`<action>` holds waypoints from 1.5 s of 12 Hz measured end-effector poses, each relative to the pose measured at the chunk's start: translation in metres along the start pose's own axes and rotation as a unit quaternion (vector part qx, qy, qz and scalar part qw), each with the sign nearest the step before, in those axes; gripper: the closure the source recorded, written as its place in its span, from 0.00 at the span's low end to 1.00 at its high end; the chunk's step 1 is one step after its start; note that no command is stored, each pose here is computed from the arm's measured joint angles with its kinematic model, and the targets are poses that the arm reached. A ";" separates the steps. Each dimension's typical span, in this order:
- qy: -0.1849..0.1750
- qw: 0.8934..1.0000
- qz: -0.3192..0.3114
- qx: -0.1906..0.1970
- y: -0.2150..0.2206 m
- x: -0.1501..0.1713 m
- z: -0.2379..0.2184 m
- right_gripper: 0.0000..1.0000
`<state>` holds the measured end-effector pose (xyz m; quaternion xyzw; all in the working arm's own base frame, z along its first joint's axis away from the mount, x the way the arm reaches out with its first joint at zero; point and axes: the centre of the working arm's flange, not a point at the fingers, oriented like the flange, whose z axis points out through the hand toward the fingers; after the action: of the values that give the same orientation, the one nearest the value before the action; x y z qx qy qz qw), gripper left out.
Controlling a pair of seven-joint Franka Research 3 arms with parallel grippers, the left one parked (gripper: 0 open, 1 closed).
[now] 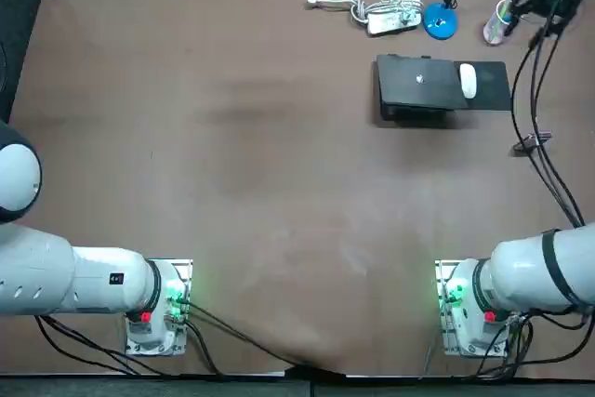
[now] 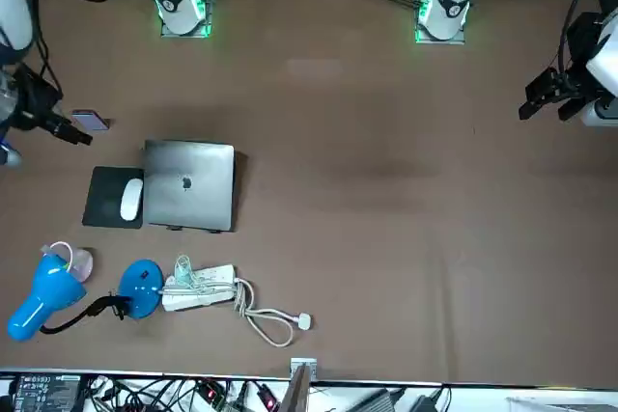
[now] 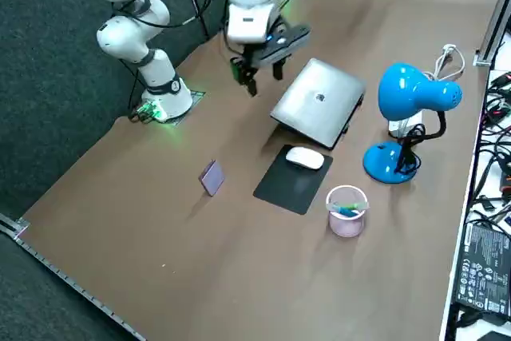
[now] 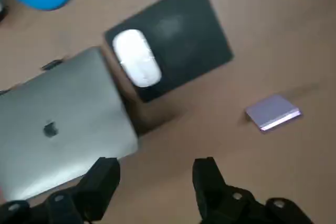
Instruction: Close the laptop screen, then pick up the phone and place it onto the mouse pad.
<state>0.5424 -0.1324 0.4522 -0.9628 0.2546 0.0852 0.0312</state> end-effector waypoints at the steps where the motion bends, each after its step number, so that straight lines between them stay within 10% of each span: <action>1: -0.007 1.000 0.022 0.002 0.021 0.003 0.006 0.13; 9: -0.010 0.975 0.220 0.031 0.211 0.006 0.082 0.07; 18: -0.012 0.921 0.384 0.070 0.268 -0.029 0.158 0.07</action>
<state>0.3619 -0.3345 0.2976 -0.7856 0.6094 0.0837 0.0668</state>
